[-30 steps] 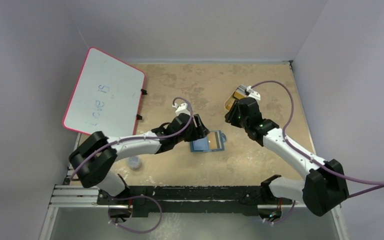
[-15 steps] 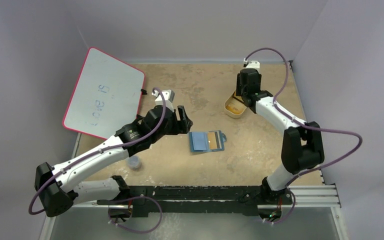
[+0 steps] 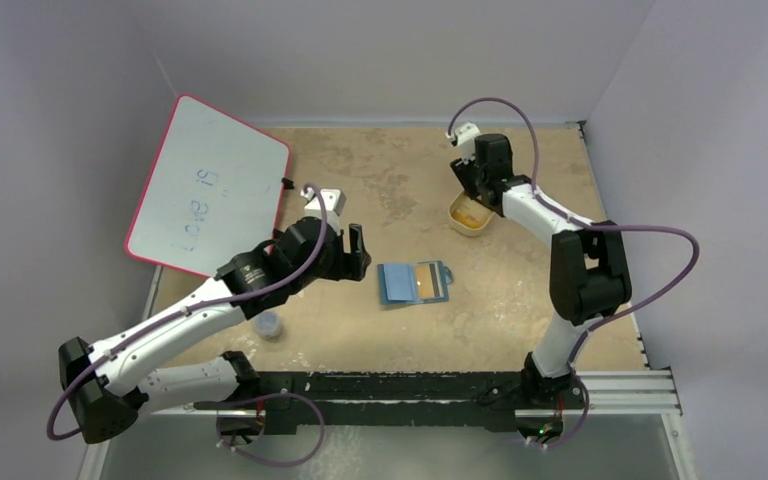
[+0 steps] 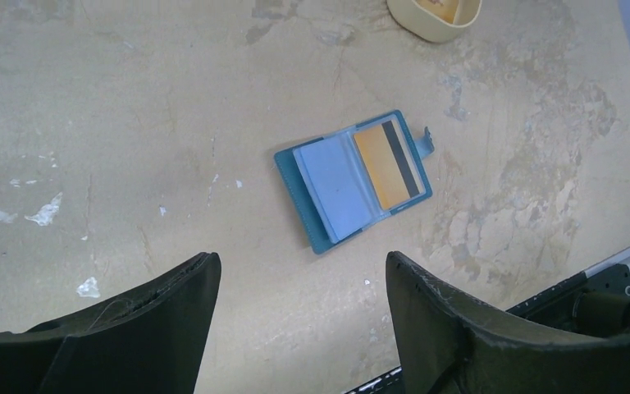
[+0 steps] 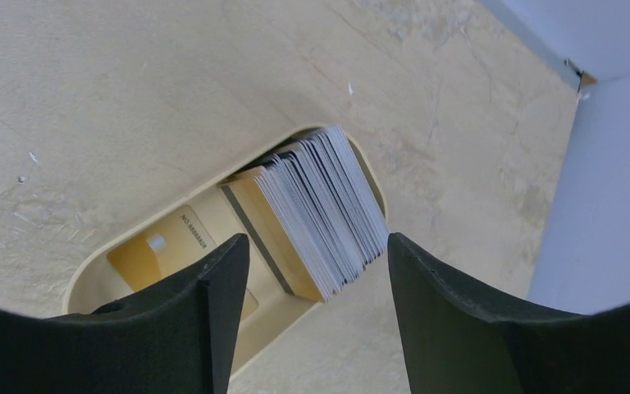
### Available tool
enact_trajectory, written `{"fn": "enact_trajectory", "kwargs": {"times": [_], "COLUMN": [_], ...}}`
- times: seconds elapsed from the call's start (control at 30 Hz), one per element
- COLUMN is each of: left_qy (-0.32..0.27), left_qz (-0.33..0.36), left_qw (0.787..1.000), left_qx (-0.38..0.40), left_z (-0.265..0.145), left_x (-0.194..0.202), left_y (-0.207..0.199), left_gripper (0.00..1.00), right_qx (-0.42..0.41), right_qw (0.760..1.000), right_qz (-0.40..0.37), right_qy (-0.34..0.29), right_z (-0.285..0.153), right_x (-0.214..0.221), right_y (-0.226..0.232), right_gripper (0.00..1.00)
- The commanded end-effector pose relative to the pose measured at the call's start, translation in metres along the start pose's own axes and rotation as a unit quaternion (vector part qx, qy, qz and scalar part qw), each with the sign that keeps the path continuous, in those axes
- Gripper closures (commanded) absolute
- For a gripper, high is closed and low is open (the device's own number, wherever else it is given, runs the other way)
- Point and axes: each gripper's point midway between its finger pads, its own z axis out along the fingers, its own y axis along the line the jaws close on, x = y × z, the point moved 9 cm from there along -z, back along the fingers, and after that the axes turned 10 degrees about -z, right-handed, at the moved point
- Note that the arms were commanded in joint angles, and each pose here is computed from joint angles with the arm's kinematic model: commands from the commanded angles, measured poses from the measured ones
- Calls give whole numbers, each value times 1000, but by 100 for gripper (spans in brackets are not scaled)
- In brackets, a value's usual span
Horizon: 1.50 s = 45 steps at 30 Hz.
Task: Put the credit cards into the card holder
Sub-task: Pick up the credit card from the storage box.
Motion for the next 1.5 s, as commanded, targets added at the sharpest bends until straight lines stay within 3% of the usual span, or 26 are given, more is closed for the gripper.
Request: {"fn": "enact_trajectory", "kwargs": {"times": [0.0, 0.4, 0.63, 0.87, 1.0, 1.3, 1.47], "left_qy": [-57, -98, -104, -106, -107, -100, -99], "left_qz": [0, -16, -10, -13, -11, -10, -7], "left_qw": [998, 995, 994, 994, 994, 994, 995], "left_qx": [17, 7, 31, 30, 30, 36, 26], "left_z": [-21, -39, -46, -47, -47, -45, -44], "left_x": [-18, -26, -28, -28, -29, -27, -27], "left_y": [1, 10, 8, 9, 8, 8, 9], "left_gripper": [27, 26, 25, 25, 25, 25, 25], "right_qx": [-11, 23, 71, 76, 71, 72, 14], "right_qw": [997, 992, 991, 992, 993, 992, 997], "right_qz": [-66, -112, -100, -94, -95, -90, -74], "right_qy": [-27, 47, 51, 34, 27, 45, 16], "right_z": [9, 31, 32, 25, 24, 18, 0], "right_x": [-16, 6, -1, -6, -7, -6, -15], "right_y": [-11, -9, -19, -24, -23, -26, -16], "right_gripper": [33, 31, 40, 52, 66, 84, 93]}}
